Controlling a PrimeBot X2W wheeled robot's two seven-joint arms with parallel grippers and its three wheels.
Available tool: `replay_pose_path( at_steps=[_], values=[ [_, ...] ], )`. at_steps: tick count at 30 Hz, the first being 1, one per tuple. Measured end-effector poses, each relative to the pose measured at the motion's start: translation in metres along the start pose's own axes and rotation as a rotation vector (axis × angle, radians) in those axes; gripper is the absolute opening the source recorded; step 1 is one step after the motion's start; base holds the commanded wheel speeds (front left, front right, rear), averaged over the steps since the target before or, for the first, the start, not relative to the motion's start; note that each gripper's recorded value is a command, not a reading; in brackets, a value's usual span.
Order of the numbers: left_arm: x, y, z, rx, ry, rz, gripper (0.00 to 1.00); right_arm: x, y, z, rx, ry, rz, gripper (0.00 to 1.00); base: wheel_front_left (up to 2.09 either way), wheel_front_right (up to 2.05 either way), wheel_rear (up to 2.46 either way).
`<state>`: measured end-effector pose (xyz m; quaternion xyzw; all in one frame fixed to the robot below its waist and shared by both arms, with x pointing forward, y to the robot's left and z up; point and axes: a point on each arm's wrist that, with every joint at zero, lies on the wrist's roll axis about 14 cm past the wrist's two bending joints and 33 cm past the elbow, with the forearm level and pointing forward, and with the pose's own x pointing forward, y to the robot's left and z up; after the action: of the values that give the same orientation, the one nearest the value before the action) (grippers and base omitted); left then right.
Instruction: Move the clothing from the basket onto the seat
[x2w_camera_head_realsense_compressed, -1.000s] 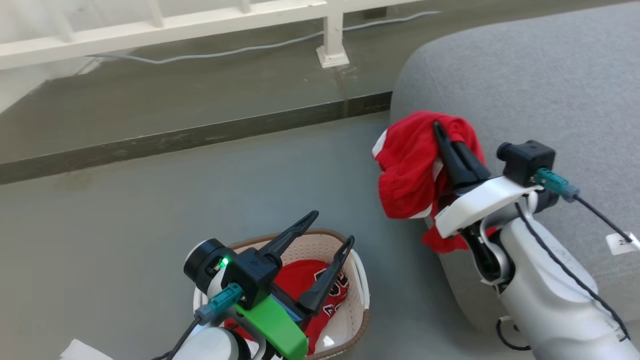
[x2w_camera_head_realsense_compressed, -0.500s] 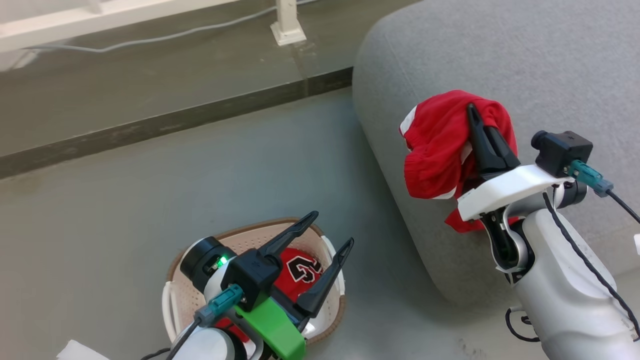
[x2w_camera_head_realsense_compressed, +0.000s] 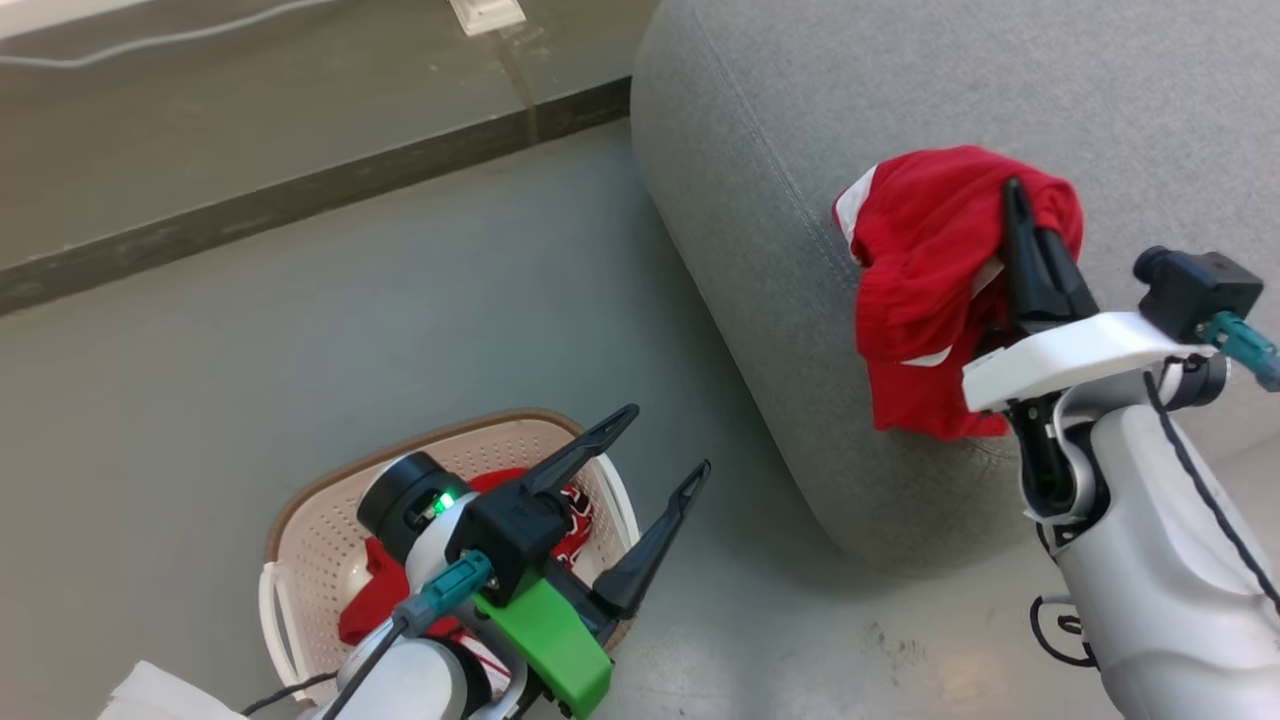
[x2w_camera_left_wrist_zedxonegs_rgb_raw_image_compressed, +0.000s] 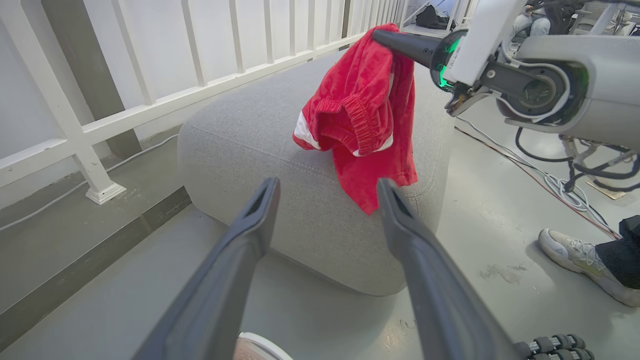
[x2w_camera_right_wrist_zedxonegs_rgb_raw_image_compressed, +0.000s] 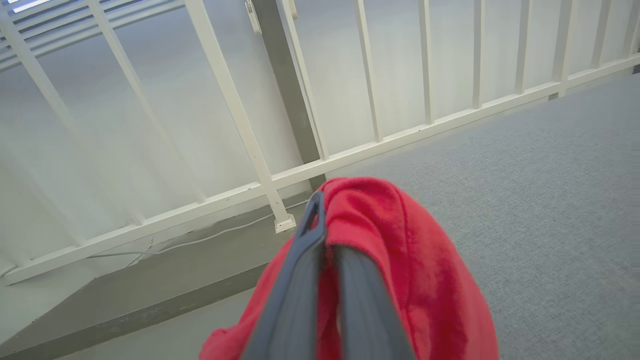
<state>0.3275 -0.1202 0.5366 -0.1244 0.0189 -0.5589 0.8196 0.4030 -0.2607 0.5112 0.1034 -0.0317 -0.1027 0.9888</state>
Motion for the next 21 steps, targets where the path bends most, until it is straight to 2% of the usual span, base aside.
replay_pose_path(
  at_steps=[4,9,21],
  values=[
    [0.006,0.001,-0.002,-0.011,0.004,-0.021,1.00,0.003,-0.017,0.004,-0.015,-0.011,-0.047,0.00,0.00,0.00,0.00],
    [0.012,0.004,-0.005,-0.014,0.007,-0.041,1.00,0.018,-0.042,0.027,-0.032,-0.077,-0.126,0.00,0.00,0.00,0.00],
    [0.022,0.028,-0.011,-0.014,0.007,-0.041,1.00,0.062,-0.076,0.059,-0.107,-0.152,-0.189,0.00,0.00,0.00,0.00]
  ],
)
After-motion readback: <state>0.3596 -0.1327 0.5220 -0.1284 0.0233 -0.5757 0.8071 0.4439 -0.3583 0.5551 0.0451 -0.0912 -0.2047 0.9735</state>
